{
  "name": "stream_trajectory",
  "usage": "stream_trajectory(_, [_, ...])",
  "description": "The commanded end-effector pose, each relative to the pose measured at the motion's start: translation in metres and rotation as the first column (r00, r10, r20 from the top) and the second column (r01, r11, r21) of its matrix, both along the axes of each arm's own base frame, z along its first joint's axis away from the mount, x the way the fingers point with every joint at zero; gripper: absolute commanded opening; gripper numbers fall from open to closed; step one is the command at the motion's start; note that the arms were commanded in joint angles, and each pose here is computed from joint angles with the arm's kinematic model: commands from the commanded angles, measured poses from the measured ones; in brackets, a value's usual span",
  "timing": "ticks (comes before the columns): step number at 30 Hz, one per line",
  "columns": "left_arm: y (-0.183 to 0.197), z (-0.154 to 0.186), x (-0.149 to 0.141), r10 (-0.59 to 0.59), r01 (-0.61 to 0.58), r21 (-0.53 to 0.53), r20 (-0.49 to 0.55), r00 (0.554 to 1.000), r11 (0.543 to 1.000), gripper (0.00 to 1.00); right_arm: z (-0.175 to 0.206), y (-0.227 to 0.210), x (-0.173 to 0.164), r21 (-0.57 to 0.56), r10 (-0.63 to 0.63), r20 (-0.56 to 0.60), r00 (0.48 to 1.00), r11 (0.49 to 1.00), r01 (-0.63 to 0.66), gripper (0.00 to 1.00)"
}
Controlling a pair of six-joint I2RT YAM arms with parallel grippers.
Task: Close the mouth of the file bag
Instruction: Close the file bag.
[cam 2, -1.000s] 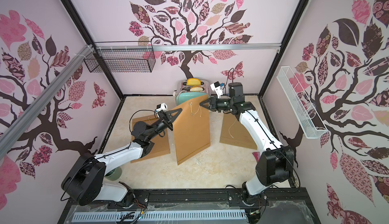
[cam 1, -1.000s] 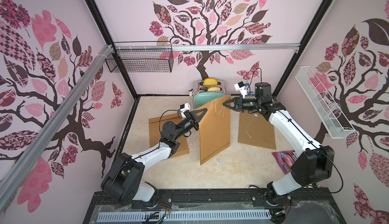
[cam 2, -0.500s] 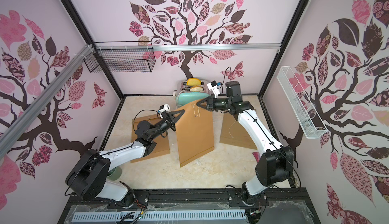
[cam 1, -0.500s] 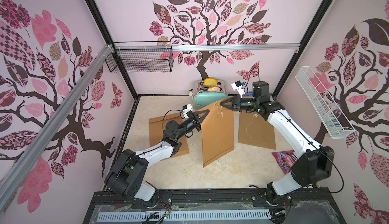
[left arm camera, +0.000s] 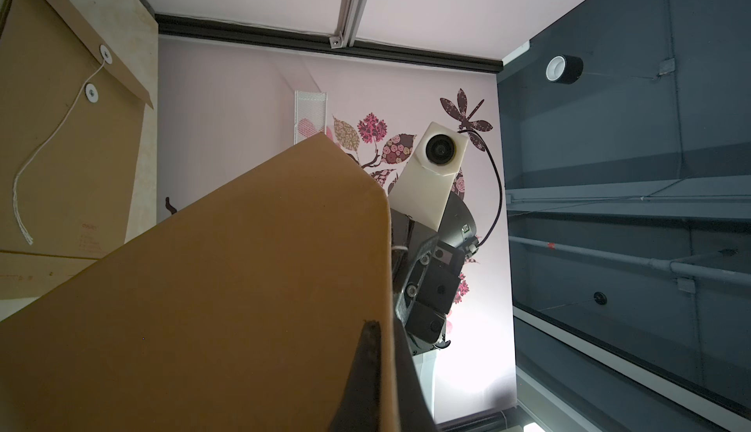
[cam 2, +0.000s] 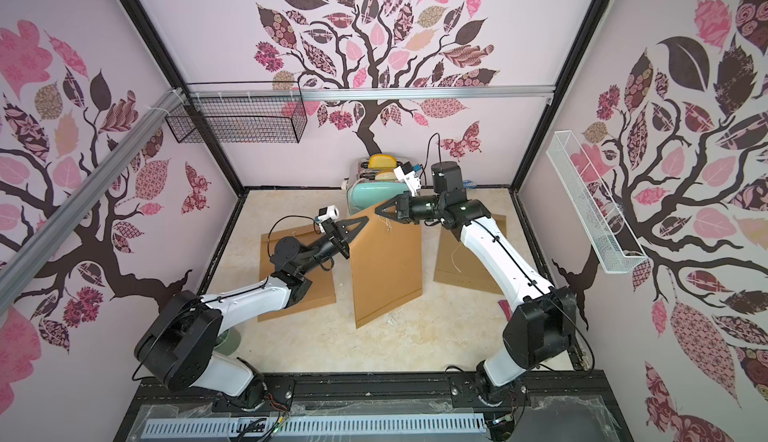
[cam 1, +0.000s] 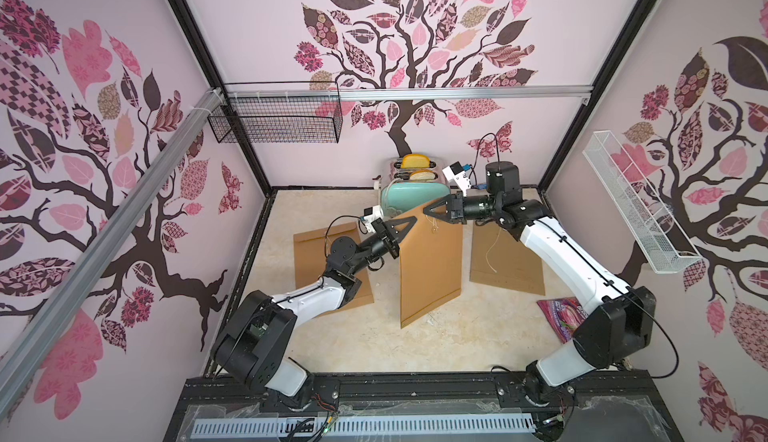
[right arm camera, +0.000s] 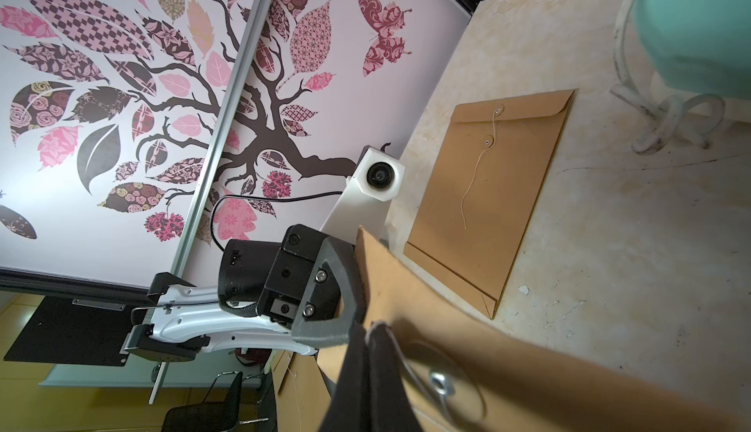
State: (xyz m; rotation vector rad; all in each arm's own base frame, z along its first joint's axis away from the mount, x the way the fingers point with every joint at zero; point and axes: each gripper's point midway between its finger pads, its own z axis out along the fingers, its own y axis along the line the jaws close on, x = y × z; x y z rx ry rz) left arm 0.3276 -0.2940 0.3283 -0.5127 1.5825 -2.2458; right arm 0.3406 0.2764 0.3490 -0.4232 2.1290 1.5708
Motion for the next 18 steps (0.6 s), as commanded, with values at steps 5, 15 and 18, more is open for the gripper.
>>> stream_trajectory(5, [-0.004,0.015,-0.001,-0.013,0.014,-0.027,0.051,0.999,1.0,0.0,0.013,0.007,-0.004,0.029,0.026,0.034,0.999,0.999,-0.027,0.0])
stream_trajectory(15, [-0.007,0.019,0.004,-0.017,0.019,-0.04,0.053,0.998,0.999,0.0,-0.007,0.026,-0.018,0.011,0.07,0.002,0.998,0.998,-0.07,0.0])
stream_trajectory(18, [-0.008,0.021,0.003,-0.021,0.024,-0.043,0.057,0.998,0.999,0.0,-0.018,0.03,-0.023,0.007,0.08,-0.016,0.997,0.997,-0.08,0.0])
